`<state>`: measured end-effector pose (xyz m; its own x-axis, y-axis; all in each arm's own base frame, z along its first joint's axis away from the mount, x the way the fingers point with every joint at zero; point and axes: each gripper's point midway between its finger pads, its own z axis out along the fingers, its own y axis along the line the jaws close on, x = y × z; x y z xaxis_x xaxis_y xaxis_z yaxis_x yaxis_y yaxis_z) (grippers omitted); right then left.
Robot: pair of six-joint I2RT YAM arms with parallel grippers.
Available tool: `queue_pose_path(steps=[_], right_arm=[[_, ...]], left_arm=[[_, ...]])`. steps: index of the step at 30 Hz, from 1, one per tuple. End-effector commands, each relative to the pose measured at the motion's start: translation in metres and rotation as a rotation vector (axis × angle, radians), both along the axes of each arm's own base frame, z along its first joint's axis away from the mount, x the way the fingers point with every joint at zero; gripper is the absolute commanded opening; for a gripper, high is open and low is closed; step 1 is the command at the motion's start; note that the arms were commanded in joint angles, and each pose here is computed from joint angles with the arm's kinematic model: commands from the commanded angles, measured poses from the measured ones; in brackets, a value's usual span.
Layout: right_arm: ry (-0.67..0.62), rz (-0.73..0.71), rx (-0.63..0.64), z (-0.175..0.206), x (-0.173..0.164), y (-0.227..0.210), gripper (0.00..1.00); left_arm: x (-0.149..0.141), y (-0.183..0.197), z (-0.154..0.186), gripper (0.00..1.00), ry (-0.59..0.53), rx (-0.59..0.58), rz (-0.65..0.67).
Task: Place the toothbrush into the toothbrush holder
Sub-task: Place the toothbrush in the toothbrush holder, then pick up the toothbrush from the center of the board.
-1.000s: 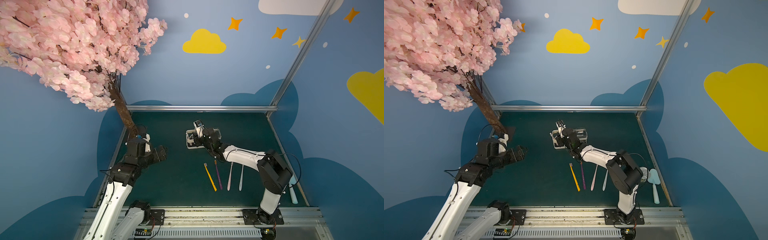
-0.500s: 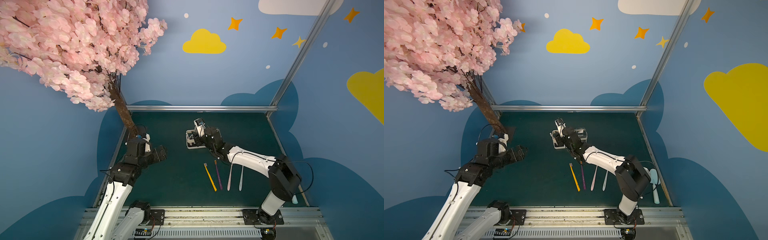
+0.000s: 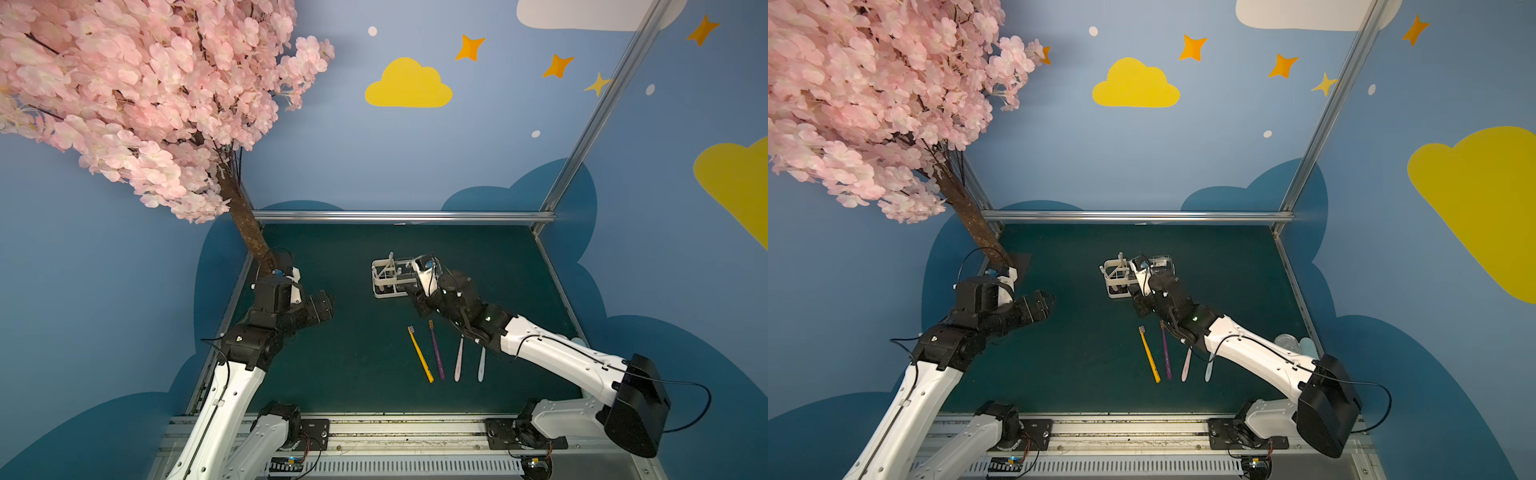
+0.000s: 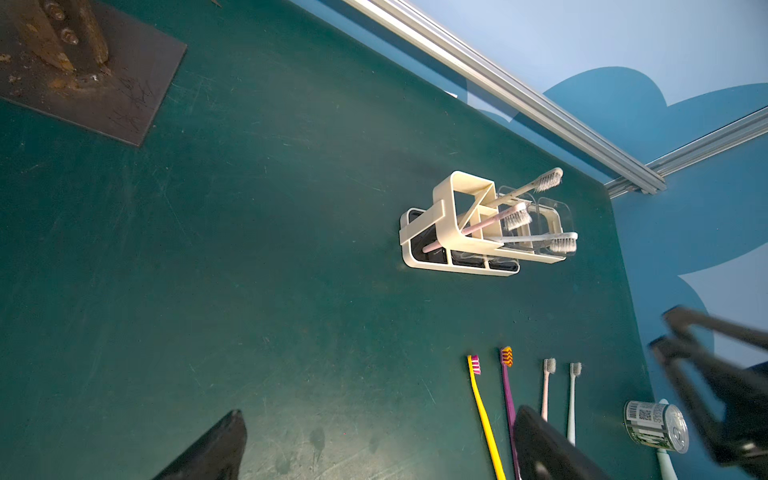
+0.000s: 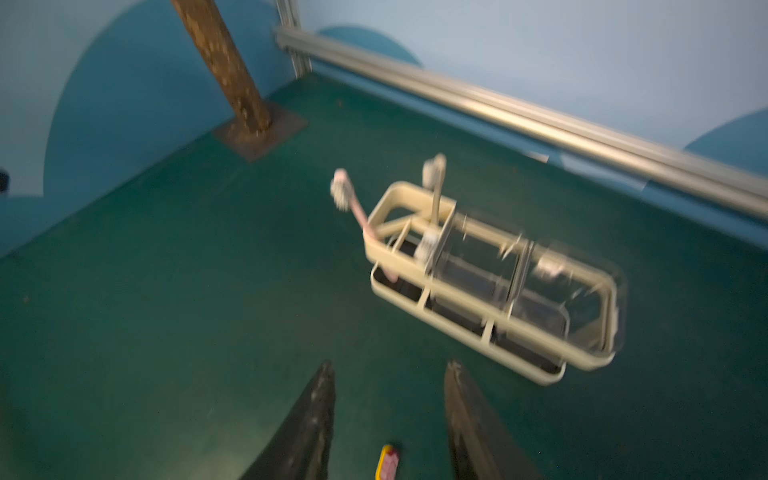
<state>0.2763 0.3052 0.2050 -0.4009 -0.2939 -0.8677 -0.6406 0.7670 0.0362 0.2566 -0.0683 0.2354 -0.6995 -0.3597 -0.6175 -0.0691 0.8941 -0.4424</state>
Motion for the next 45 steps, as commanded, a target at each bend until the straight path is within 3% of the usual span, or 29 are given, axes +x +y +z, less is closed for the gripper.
queue_pose_path(steps=[1,8,16,33,45], right_arm=[[0.188,-0.049,-0.098,-0.07,-0.024,-0.021,0.44],[0.35,-0.072,-0.163,-0.129,-0.041,-0.022,0.44],[0.44,-0.037,-0.21,-0.165,-0.044,-0.003,0.43],[0.472,-0.144,-0.292,-0.196,-0.018,-0.007,0.41],[0.5,-0.184,-0.291,-0.2,-0.012,-0.016,0.31]], left_arm=[[0.001,0.001,-0.003,1.0,0.013,0.003,0.004],[0.0,0.003,-0.004,1.0,0.016,0.013,0.012],[0.0,0.003,-0.005,1.0,0.02,0.014,0.013],[0.001,0.003,-0.005,1.0,0.019,0.012,0.008],[0.001,0.002,-0.005,1.0,0.02,0.012,0.008]])
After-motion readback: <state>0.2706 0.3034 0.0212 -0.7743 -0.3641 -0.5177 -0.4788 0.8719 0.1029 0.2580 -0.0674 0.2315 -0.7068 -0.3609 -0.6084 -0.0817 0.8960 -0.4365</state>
